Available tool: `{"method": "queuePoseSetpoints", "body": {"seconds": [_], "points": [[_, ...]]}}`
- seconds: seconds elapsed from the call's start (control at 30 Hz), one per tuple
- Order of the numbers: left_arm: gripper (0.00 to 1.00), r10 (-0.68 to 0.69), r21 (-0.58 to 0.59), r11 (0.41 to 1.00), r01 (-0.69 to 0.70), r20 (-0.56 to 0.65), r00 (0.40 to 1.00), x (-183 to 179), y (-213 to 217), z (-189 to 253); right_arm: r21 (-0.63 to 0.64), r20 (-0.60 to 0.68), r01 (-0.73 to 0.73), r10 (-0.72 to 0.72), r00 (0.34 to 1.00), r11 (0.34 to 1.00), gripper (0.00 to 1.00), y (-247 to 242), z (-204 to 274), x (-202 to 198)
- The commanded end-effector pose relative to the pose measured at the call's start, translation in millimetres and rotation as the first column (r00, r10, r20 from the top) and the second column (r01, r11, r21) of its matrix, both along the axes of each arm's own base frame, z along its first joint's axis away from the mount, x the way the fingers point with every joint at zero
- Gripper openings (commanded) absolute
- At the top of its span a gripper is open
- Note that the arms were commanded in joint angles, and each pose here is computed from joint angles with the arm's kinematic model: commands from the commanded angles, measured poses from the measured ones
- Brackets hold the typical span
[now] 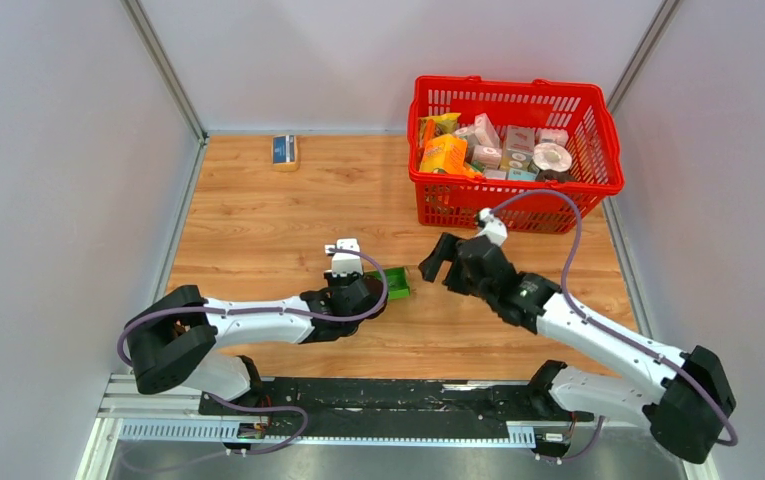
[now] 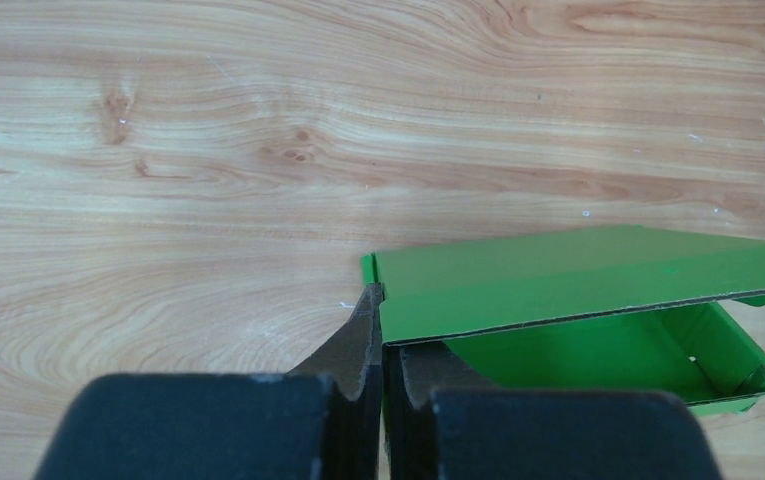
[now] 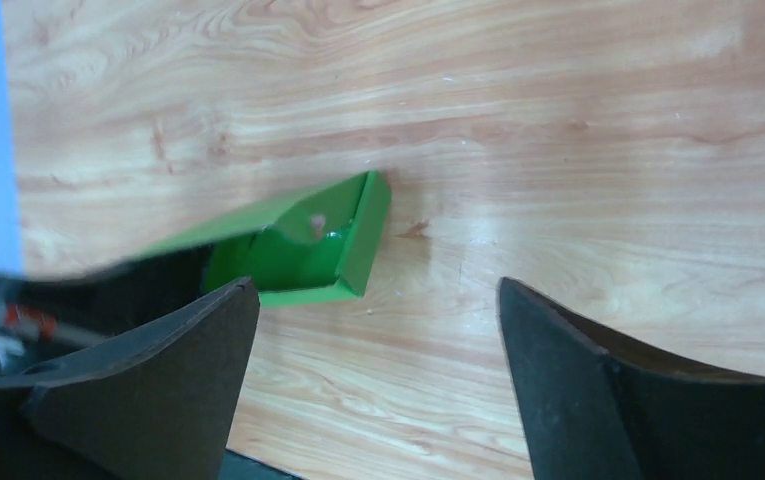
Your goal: Fold the paper box
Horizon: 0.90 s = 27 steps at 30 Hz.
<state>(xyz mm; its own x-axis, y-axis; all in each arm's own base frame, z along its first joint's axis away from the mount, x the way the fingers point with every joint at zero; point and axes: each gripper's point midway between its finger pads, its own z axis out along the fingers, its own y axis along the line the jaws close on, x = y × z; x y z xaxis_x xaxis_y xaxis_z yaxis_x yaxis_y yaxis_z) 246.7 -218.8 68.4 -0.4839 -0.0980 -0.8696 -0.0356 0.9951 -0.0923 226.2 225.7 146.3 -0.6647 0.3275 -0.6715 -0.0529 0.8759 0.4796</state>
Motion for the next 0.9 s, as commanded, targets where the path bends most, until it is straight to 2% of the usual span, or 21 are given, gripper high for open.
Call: {"method": "queuePoseSetpoints", "body": {"seconds": [0.0,0.03,0.13,0.23,0.4,0.6,0.63,0.7,0.8,0.87], "points": [[0.00,0.010,0.074,0.997,-0.008,-0.022,1.000,-6.0,9.4,-6.1,0.321,-0.315,-0.011,0.118,0.942,0.947,0.91,28.2,4.2,-14.9],[0.00,0.012,0.079,0.997,-0.010,-0.019,1.000,-5.5,9.2,-5.6,0.384,-0.321,-0.005,0.138,0.937,0.923,0.84,39.2,13.1,-11.8],[0.00,0.012,0.093,0.996,-0.010,-0.012,1.000,-6.1,8.9,-5.4,0.423,-0.391,0.042,0.141,0.909,0.905,0.79,56.4,11.4,-6.1],[0.00,0.013,0.092,0.996,-0.012,-0.010,1.000,-6.9,8.6,-5.2,0.484,-0.385,0.045,0.167,0.908,0.874,0.70,75.3,16.0,0.5],[0.00,0.013,0.093,0.996,-0.012,-0.010,1.000,-8.1,8.5,-4.6,0.542,-0.385,0.096,0.145,0.912,0.835,0.69,92.0,20.6,11.1],[0.00,0.019,0.095,0.995,-0.018,-0.012,1.000,-8.2,7.4,-6.2,0.522,-0.421,0.150,0.101,0.901,0.840,0.67,107.7,10.9,27.0],[0.00,0.020,0.092,0.996,-0.019,-0.010,1.000,-8.3,6.5,-5.9,0.524,-0.429,0.159,0.098,0.898,0.836,0.61,110.3,9.0,28.2],[0.00,0.017,0.095,0.995,-0.017,-0.008,1.000,-8.7,5.2,-5.9,0.534,-0.443,0.186,0.086,0.892,0.825,0.57,118.0,3.7,32.6],[0.00,0.014,0.103,0.995,-0.014,-0.003,1.000,-9.3,4.0,-4.9,0.531,-0.467,0.205,0.082,0.881,0.822,0.42,122.8,-6.1,34.5],[0.00,0.014,0.099,0.995,-0.014,-0.004,1.000,-10.3,4.3,-5.2,0.526,-0.466,0.215,0.067,0.882,0.823,0.38,122.0,-8.2,35.8]]}}
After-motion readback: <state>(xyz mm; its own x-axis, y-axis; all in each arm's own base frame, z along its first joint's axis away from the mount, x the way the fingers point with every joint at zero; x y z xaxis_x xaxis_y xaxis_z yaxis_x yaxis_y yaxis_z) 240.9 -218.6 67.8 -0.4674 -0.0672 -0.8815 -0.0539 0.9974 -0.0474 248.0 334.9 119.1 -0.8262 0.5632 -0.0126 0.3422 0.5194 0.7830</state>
